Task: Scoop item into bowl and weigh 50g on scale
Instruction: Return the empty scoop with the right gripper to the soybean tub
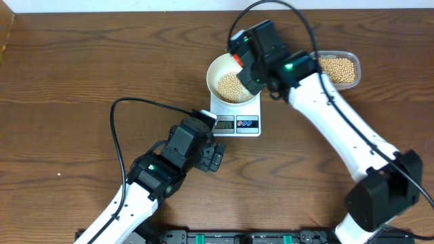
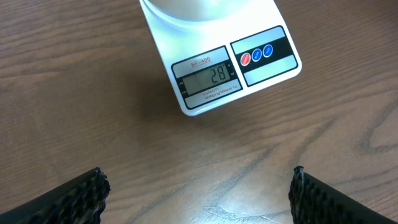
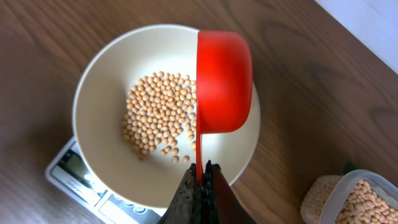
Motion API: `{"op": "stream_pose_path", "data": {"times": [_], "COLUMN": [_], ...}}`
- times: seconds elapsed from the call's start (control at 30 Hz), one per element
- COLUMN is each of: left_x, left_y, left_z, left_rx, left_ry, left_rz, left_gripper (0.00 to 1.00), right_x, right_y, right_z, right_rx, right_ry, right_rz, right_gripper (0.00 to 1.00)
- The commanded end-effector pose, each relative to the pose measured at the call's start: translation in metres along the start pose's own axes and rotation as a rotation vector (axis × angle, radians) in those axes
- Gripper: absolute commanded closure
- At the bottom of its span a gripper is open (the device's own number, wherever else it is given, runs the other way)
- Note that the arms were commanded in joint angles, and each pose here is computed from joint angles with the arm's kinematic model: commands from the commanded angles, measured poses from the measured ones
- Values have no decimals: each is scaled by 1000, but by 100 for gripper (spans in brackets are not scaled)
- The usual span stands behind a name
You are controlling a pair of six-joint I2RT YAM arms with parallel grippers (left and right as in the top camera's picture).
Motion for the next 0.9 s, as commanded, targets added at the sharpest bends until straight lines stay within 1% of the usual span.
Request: {"op": "stream_pose_path", "data": {"times": [0.0,0.2,0.3,0.43,0.6,0.87], "left_x": [3,3,3,3,3,3], "left_y": [0,0,0,0,0,0], "left_z": [1,1,1,1,1,1], "left_rx": [5,5,5,5,5,5], "left_ry": [-9,-9,-9,-9,-9,-9], "left_rz": [-4,-4,-4,-4,-4,-4], "left_gripper": [5,5,5,5,5,5], "right_x": [12,1,-18,-54,-106,-145], "right_y": [-16,-60,-88,-126,-166,-190], "right_z": [33,69,80,83,82,56], "right_rx": [94,185,167,99,-44,-125], "right_ry": [-125,-239,-237,-173,-30,108], "right_rz": [-70,-222,-308,-420,-560,-622], "right_gripper": [99,99,99,99,99,99]}}
Point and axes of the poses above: each gripper's point midway between its finger pads, its own z axis back along the fingers, its own y axis along the line the jaws close on, x = y × z, the point moved 4 cm from there along z, back along the fingers, and after that the axes turned 6 degrees about z, right-handed, at the moved point
